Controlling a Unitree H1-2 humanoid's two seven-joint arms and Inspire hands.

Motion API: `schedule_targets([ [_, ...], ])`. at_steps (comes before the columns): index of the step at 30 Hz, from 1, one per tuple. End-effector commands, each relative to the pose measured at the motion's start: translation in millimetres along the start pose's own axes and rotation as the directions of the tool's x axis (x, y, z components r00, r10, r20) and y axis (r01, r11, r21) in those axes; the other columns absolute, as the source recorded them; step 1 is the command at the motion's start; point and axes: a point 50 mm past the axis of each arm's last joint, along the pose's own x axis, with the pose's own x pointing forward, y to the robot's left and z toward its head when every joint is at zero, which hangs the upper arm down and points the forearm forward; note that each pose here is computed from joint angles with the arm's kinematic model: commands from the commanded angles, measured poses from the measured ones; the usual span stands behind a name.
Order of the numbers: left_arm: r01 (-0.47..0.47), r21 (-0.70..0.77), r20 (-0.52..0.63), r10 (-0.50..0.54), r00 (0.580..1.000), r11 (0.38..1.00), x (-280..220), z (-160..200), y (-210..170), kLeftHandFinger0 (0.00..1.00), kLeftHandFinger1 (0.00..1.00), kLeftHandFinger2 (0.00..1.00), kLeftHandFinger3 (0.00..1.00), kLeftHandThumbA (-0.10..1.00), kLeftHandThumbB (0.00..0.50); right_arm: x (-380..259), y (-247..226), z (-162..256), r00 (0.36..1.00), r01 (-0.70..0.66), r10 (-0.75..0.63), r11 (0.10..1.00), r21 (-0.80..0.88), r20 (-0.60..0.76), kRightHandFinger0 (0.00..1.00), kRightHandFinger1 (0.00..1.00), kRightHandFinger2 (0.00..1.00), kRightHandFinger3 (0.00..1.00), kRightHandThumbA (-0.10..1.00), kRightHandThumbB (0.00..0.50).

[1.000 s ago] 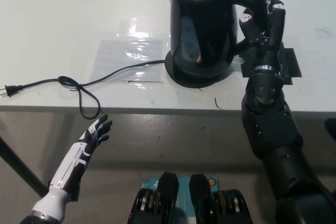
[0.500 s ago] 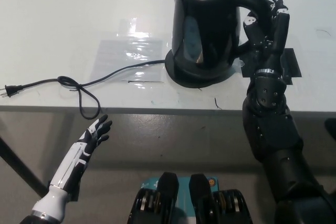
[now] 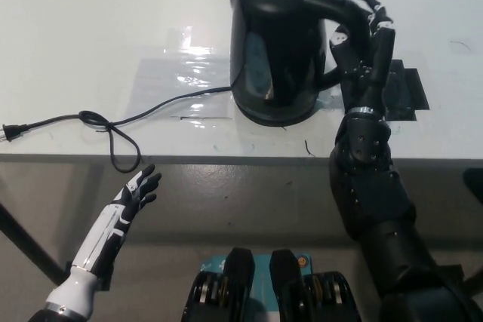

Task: A kettle and its base are kept separately on the desk infront of the robot and the robot uses its right hand to lift the kettle by its handle and places it on its base to align it correctly.

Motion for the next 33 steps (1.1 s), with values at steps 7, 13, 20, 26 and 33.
schedule_targets([
  [7,0.016,0.020,0.051,-0.017,0.999,1.000,4.2,9.8,7.2,1.00,1.00,1.00,1.00,1.00,0.093,6.0,30.0,28.2,0.996,-0.053,0.048,0.997,0.059,0.074,0.00,0.16,0.63,0.74,-0.10,0.121],
  [13,0.013,0.020,0.044,-0.014,0.999,1.000,3.7,10.3,8.7,1.00,1.00,1.00,1.00,1.00,0.104,7.6,25.7,26.8,0.996,-0.044,0.039,0.997,0.067,0.082,0.00,0.20,0.68,0.75,-0.10,0.122],
  [20,0.012,0.020,0.042,-0.013,0.999,1.000,2.8,9.3,7.6,1.00,1.00,1.00,1.00,1.00,0.088,10.4,12.8,21.5,0.968,-0.232,0.235,0.972,-0.044,0.084,1.00,1.00,1.00,1.00,0.63,0.474],
  [26,0.012,0.010,0.046,-0.013,0.999,1.000,3.3,8.9,7.1,1.00,1.00,1.00,1.00,1.00,0.094,15.7,-6.0,23.1,0.869,-0.493,0.495,0.868,-0.051,0.020,1.00,1.00,1.00,1.00,0.78,0.500],
  [33,0.015,0.020,0.048,-0.016,0.999,1.000,4.3,9.1,7.2,1.00,1.00,1.00,1.00,1.00,0.089,17.5,-13.2,25.9,0.856,-0.516,0.517,0.854,0.063,0.007,1.00,1.00,1.00,1.00,0.74,0.500],
])
